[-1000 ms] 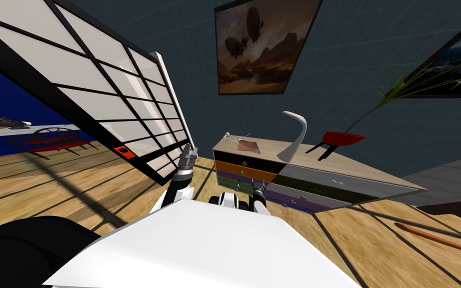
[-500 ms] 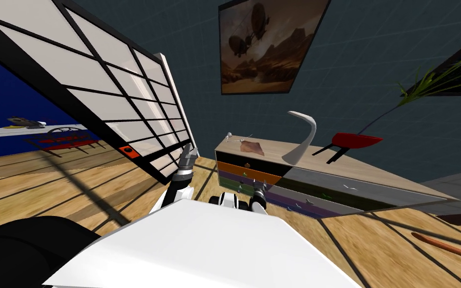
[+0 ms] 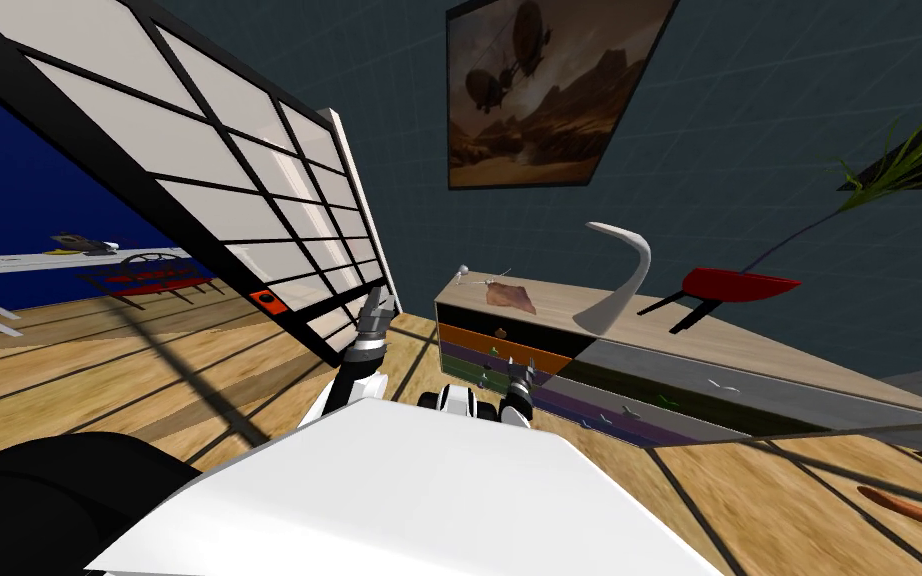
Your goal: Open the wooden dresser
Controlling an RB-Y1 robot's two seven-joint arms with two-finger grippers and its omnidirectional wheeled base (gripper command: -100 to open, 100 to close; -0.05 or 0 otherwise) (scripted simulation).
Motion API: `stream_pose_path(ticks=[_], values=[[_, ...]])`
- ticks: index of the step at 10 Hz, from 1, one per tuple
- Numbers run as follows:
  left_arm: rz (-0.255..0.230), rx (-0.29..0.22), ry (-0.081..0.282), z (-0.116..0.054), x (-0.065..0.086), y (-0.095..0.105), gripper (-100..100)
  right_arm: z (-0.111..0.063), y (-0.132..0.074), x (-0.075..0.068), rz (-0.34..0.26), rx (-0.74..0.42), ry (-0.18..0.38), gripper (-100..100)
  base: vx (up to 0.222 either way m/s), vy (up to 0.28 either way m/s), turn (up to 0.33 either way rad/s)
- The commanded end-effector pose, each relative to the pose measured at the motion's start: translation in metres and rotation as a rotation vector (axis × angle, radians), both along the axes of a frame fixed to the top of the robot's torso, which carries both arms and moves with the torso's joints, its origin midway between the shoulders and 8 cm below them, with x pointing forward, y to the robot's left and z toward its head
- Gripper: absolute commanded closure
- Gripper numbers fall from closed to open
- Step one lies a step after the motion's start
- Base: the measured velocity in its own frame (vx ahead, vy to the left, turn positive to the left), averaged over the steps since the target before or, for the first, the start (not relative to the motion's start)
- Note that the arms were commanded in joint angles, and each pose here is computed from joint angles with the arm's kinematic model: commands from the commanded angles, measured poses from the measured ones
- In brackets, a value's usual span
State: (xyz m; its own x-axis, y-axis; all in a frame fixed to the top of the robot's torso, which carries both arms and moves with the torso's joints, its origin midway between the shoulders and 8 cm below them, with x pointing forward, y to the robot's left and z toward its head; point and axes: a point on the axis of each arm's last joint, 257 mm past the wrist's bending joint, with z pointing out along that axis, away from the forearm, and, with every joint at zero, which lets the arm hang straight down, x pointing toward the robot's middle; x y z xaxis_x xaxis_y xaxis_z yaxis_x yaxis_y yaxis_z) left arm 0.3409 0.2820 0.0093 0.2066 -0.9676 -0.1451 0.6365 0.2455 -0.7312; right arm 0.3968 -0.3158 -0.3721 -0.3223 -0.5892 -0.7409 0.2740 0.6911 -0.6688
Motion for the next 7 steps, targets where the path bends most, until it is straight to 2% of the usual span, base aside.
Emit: stream_pose_path(ticks=[1, 2, 7], values=[[0.0, 0.0, 0.0, 0.0, 0.0, 0.0, 0, 0.011, 0.004, 0.002, 0.025, -0.125, -0.037, -100, 0.013, 0.058, 0.106], [0.0, 0.0, 0.0, 0.0, 0.0, 0.0, 0, 0.016, 0.002, 0.001, 0.017, -0.136, -0.052, -100, 0.013, 0.046, 0.02], [0.0, 0.0, 0.0, 0.0, 0.0, 0.0, 0, 0.044, 0.014, 0.002, 0.067, -0.336, -0.151, -100, 0.002, 0.045, 0.058]])
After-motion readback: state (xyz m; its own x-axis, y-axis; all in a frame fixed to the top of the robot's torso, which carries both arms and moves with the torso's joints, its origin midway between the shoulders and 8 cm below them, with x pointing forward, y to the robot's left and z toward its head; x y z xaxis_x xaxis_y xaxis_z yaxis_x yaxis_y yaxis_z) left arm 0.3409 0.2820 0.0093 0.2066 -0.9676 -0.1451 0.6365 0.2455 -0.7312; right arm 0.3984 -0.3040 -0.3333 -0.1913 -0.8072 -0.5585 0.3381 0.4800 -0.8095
